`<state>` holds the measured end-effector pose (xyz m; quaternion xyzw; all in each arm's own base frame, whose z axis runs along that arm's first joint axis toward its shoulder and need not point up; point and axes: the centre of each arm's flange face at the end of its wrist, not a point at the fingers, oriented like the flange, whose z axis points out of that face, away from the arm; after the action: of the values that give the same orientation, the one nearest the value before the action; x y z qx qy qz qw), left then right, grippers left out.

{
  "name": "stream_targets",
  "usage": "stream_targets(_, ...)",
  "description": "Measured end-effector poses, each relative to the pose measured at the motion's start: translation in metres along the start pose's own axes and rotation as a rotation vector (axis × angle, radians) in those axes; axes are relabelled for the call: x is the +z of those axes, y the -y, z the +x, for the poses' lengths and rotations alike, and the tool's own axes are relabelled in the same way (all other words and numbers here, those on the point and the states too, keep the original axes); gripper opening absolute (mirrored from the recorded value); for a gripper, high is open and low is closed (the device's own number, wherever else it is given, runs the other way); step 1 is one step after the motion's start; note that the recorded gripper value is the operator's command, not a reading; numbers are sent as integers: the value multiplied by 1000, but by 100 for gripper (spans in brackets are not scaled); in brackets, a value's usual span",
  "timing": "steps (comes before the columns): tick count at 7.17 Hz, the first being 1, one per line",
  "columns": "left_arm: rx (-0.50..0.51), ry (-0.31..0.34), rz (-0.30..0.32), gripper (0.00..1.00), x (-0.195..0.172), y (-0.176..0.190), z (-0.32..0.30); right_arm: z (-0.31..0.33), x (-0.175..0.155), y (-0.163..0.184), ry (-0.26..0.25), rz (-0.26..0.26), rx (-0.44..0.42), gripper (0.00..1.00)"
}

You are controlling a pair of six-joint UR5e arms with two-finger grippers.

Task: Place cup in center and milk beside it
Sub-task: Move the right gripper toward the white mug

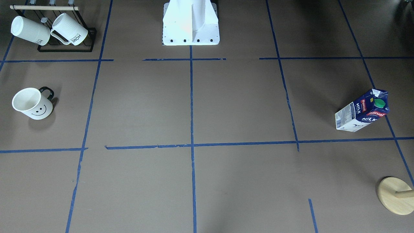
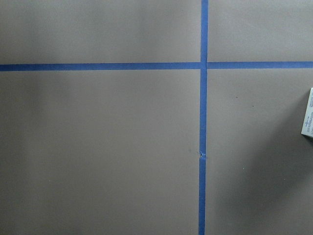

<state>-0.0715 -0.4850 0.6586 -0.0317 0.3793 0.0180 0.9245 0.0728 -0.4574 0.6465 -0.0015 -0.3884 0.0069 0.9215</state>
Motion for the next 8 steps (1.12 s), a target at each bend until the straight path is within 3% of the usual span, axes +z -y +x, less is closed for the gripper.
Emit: stream_targets(8,10,1,9,100,-4,2,4,-3,-4,2,-4,13,-12,100)
